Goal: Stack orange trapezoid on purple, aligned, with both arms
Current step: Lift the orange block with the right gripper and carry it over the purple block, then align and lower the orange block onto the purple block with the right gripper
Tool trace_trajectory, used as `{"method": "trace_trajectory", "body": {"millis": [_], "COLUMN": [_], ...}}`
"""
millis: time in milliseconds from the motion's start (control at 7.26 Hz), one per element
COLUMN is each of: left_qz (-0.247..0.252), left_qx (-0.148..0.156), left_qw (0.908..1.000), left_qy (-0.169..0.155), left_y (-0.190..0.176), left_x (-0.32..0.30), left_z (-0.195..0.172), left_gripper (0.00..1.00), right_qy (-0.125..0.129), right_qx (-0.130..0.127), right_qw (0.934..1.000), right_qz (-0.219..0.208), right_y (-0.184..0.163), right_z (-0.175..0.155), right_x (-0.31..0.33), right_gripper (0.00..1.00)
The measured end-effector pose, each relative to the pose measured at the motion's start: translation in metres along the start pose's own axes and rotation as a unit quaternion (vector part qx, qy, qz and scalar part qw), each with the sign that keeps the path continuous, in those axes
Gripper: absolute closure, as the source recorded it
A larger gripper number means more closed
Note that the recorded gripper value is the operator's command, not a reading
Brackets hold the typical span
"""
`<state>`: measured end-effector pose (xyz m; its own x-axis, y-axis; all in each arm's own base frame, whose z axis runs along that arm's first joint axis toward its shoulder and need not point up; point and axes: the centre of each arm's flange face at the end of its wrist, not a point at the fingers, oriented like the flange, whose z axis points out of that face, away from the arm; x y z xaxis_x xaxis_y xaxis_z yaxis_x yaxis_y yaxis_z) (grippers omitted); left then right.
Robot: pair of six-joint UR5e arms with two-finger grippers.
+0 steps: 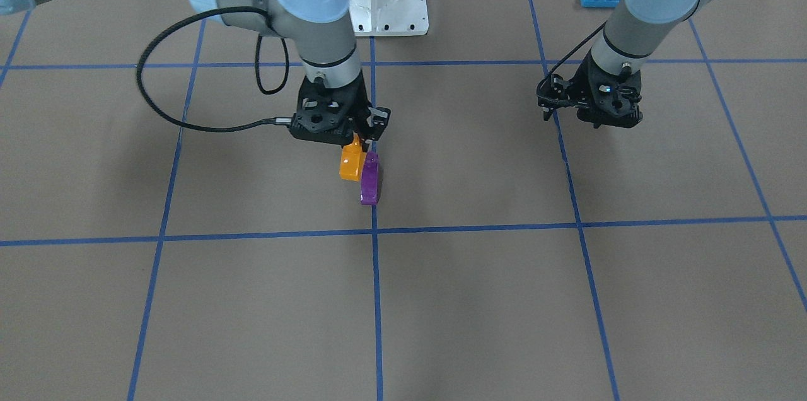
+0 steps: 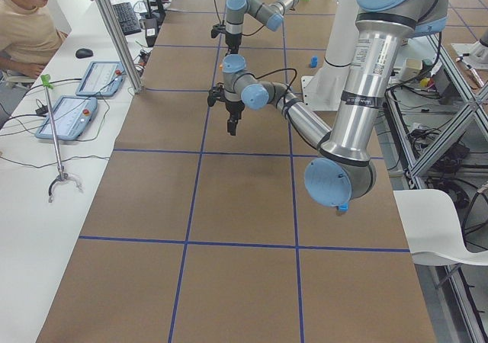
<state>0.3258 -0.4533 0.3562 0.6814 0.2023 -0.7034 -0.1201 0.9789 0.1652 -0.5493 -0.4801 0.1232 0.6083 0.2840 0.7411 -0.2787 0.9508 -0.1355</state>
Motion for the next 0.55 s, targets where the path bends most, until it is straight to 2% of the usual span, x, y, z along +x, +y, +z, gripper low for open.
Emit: {"method": "trace_trajectory", "body": {"millis": [275,551], "left_qz": [0.000,0.000], "left_qx": [-0.001,-0.001], "left_qw": [1.0000,1.0000], "left_qy": [-0.001,-0.001], "left_y": [0.000,0.000], "left_x": [-0.001,0.000], "left_z": [0.001,0.002], "left_gripper": [0.00,0.00], "right_qy": [0.010,0.018], "right_qx": [0.002,-0.003], "right_qw": [0.9999,0.9998], "right_qz": [0.007,0.005], "right_y": [0.015,0.020], "right_z": [0.013,0.024], "right_x": [-0.025,-0.019], "right_gripper": [1.00,1.00]}}
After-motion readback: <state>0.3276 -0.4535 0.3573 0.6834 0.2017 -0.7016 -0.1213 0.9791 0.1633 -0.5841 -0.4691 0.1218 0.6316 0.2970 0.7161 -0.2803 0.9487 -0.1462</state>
